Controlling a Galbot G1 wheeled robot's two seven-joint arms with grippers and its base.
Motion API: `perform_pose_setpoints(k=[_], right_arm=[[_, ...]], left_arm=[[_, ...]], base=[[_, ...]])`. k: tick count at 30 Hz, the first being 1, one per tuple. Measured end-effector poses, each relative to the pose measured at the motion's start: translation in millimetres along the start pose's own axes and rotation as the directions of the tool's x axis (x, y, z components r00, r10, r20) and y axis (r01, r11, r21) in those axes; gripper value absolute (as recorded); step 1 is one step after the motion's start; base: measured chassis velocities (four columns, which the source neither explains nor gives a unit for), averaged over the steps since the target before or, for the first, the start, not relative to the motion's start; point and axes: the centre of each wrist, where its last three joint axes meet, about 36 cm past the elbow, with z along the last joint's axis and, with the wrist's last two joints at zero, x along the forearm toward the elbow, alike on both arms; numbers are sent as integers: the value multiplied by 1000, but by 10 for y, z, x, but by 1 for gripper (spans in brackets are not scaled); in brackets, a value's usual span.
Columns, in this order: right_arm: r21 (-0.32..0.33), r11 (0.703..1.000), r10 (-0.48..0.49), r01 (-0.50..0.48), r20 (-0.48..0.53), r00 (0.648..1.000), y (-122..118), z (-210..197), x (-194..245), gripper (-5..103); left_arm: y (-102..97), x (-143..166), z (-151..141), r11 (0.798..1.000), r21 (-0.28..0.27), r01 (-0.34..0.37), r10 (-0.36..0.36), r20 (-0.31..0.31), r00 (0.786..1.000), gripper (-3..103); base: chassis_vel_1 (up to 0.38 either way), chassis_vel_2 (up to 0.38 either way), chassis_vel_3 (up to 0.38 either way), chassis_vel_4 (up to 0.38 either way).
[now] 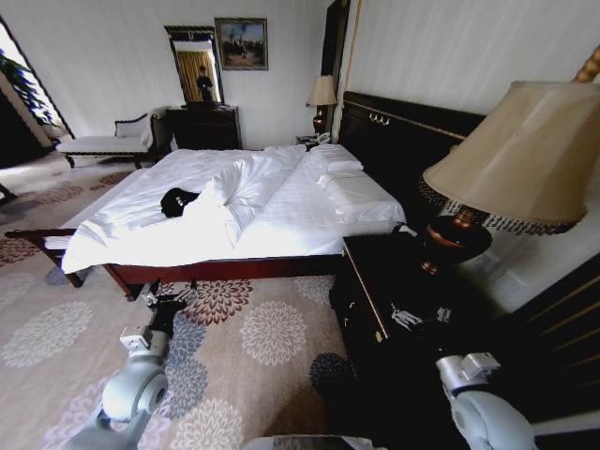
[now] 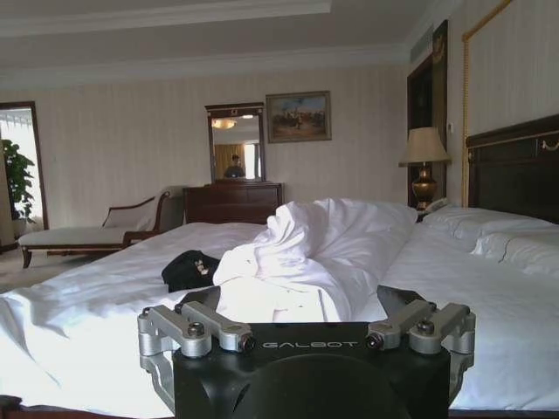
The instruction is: Fold the clothes on the bed.
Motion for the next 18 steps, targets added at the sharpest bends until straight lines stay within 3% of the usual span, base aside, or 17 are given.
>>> perform_pose_setpoints(k=[18], right_arm=[[30, 1000, -9, 8, 25, 1000, -15, 39, 39, 100]], left_arm=[[-58, 35, 2, 1000, -1, -22, 22, -13, 1000, 100]], base=[[0, 0, 0, 0]])
